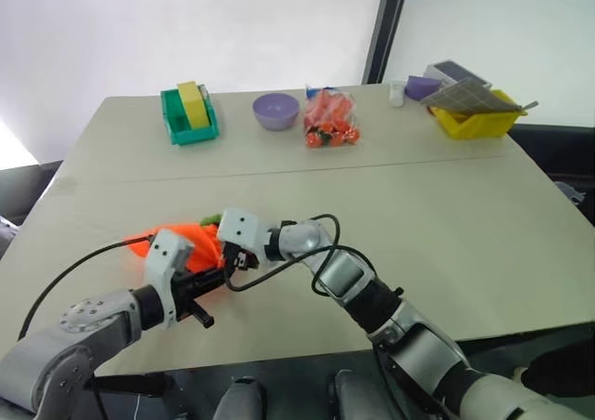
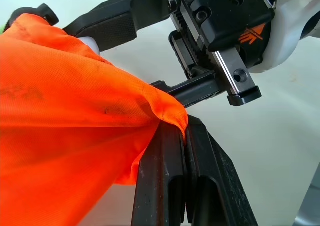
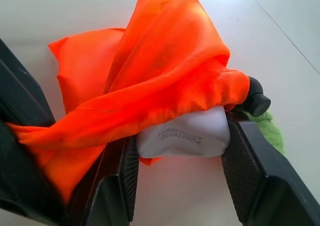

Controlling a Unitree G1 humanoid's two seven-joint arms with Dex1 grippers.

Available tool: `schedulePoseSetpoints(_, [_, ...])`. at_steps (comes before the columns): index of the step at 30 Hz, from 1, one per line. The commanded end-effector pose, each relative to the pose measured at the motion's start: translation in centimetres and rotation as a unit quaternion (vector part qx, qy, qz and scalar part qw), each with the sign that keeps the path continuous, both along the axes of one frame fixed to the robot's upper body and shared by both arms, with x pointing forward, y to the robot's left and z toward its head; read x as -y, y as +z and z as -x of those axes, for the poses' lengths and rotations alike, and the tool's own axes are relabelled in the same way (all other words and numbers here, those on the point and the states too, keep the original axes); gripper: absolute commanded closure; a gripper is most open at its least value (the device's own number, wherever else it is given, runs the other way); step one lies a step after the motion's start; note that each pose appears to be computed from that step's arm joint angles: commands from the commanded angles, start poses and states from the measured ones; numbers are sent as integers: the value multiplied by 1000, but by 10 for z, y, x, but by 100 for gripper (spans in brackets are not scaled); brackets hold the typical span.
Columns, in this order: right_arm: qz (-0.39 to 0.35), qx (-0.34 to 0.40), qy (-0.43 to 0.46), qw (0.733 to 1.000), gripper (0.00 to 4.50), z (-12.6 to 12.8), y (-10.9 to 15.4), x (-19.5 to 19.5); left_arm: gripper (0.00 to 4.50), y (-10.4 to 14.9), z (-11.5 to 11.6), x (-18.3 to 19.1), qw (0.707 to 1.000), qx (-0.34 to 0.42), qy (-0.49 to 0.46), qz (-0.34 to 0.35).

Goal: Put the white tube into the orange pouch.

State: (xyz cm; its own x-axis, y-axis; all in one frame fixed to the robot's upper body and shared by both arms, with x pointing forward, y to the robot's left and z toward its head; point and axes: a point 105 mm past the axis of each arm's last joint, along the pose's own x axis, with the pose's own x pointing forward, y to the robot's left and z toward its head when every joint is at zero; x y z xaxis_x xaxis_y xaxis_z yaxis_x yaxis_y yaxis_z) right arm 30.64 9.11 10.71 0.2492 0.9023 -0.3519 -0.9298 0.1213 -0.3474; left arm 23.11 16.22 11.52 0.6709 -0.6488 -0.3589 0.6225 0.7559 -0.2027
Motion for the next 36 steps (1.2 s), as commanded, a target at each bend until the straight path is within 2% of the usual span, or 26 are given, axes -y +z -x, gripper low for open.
schedulePoseSetpoints(1, [-46, 49, 96, 993, 263, 30, 28, -15, 450, 8, 2, 6, 999, 27, -17, 2])
schedulePoseSetpoints(4, [-25, 63, 133, 989, 263, 38, 23, -9, 450, 8, 1, 3, 999, 28, -15, 0])
schedulePoseSetpoints(12, [-10, 49, 136, 989, 263, 37, 15, -23, 450, 11, 1, 7, 999, 33, -29, 4])
schedulePoseSetpoints(18, [-30, 32, 96, 994, 3, 32, 13, -18, 450, 11, 4, 3, 999, 33, -19, 6])
schedulePoseSetpoints(24, [-51, -6, 102, 993, 3, 36, 16, 11, 450, 11, 5, -16, 999, 33, 9, 2])
schedulePoseSetpoints(29, [-55, -40, 82, 994, 3, 29, 13, 36, 450, 5, 5, -45, 998, 26, 48, -14])
schedulePoseSetpoints(36, [-55, -72, 33, 995, 3, 22, 0, 52, 450, 6, 1, -87, 992, 28, 120, 17])
